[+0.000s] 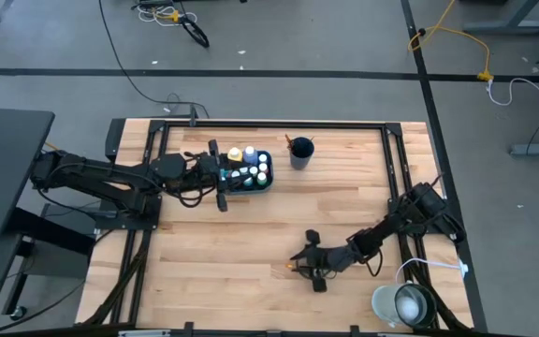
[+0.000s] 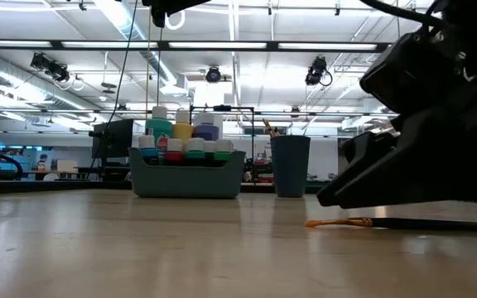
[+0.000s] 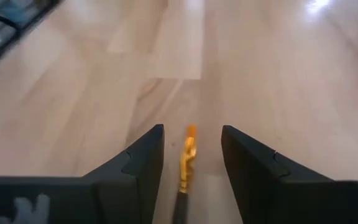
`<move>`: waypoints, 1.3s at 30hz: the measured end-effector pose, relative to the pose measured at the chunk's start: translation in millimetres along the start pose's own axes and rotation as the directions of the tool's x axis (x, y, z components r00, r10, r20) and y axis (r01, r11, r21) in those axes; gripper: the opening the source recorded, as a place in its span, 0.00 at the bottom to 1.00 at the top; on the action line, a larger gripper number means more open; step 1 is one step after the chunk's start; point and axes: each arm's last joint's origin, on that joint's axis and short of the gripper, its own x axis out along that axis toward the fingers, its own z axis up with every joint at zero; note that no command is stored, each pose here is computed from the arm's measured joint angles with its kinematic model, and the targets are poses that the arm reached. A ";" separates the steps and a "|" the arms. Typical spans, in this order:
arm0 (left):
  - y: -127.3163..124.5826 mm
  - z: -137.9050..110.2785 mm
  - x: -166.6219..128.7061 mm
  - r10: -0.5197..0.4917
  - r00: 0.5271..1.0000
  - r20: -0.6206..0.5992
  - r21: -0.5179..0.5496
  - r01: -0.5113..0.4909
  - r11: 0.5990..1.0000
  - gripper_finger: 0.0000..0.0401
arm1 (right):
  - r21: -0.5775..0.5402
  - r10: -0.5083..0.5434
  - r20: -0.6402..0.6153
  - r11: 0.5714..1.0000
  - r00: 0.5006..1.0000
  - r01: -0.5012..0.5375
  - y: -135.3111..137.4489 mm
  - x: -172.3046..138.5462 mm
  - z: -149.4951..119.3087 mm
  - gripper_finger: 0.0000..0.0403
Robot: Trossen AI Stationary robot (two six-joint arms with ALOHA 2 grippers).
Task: Pick & Place Paint Supplies
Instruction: Put the gold paint brush into the blue cup
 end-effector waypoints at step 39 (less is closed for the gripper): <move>-1.2 5.8 -0.2 -0.051 0.997 0.060 0.012 0.050 0.999 0.35 | 0.097 -0.052 -0.011 0.994 0.999 0.052 -1.2 12.6 -27.2 0.02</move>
